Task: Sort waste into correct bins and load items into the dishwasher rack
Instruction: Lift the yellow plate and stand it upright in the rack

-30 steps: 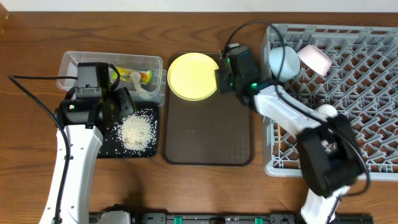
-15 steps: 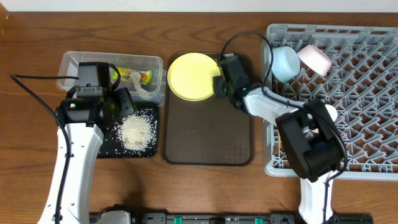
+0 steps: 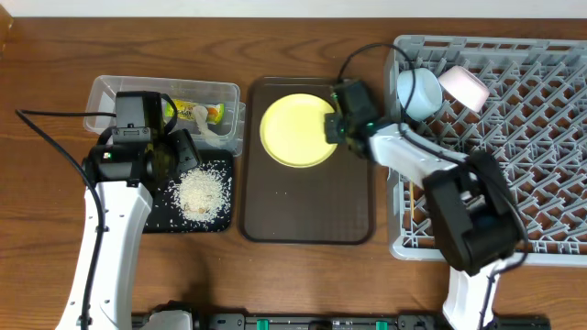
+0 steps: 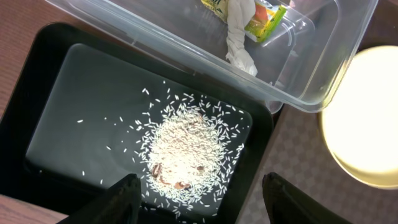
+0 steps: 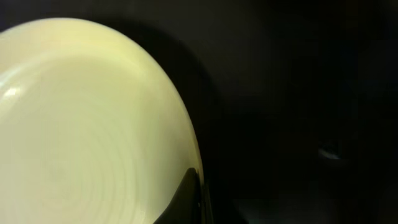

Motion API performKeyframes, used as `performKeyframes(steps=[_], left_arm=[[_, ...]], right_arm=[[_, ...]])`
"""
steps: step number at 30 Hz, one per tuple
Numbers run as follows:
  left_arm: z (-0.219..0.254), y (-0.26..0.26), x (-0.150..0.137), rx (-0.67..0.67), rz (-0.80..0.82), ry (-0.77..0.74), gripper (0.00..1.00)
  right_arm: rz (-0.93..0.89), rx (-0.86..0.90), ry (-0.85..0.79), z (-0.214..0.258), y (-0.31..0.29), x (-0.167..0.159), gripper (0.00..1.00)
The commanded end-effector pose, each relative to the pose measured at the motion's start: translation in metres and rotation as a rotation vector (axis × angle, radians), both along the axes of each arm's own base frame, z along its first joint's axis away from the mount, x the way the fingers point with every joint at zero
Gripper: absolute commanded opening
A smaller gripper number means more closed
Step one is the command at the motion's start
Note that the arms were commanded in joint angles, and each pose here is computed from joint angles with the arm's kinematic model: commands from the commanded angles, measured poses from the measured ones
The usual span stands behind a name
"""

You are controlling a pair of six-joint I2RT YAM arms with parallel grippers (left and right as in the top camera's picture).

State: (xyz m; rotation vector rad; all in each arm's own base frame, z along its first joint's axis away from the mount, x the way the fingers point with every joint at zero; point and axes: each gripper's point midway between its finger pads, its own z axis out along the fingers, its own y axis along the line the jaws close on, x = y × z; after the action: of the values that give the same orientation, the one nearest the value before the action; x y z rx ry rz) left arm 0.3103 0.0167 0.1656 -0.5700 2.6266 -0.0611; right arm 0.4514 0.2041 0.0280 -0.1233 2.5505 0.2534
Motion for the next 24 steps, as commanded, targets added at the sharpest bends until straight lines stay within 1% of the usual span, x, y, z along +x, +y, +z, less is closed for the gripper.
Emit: performKeyframes(steps=[1, 6, 11, 15, 19, 22, 24], left_arm=[[-0.003, 0.002, 0.000, 0.001, 0.013, 0.011, 0.65], [-0.003, 0.002, 0.000, 0.001, 0.013, 0.011, 0.65], [-0.003, 0.002, 0.000, 0.001, 0.013, 0.010, 0.65], [-0.003, 0.002, 0.000, 0.001, 0.013, 0.010, 0.65], [-0.003, 0.002, 0.000, 0.002, 0.012, 0.010, 0.65], [-0.003, 0.002, 0.000, 0.002, 0.012, 0.007, 0.65], [-0.003, 0.002, 0.001, 0.002, 0.012, 0.006, 0.65]], right_arm=[[0.015, -0.032, -0.107, 0.059, -0.026, 0.009, 0.01], [0.036, -0.109, -0.204, 0.125, -0.064, -0.001, 0.01], [-0.041, -0.268, -0.341, 0.198, -0.123, -0.017, 0.01], [-0.097, -0.452, -0.385, 0.235, -0.174, -0.036, 0.01], [-0.148, -0.707, -0.338, 0.253, -0.229, -0.060, 0.01], [-0.140, -0.867, -0.250, 0.253, -0.257, -0.075, 0.01], [-0.123, -0.929, -0.184, 0.246, -0.266, -0.084, 0.01]])
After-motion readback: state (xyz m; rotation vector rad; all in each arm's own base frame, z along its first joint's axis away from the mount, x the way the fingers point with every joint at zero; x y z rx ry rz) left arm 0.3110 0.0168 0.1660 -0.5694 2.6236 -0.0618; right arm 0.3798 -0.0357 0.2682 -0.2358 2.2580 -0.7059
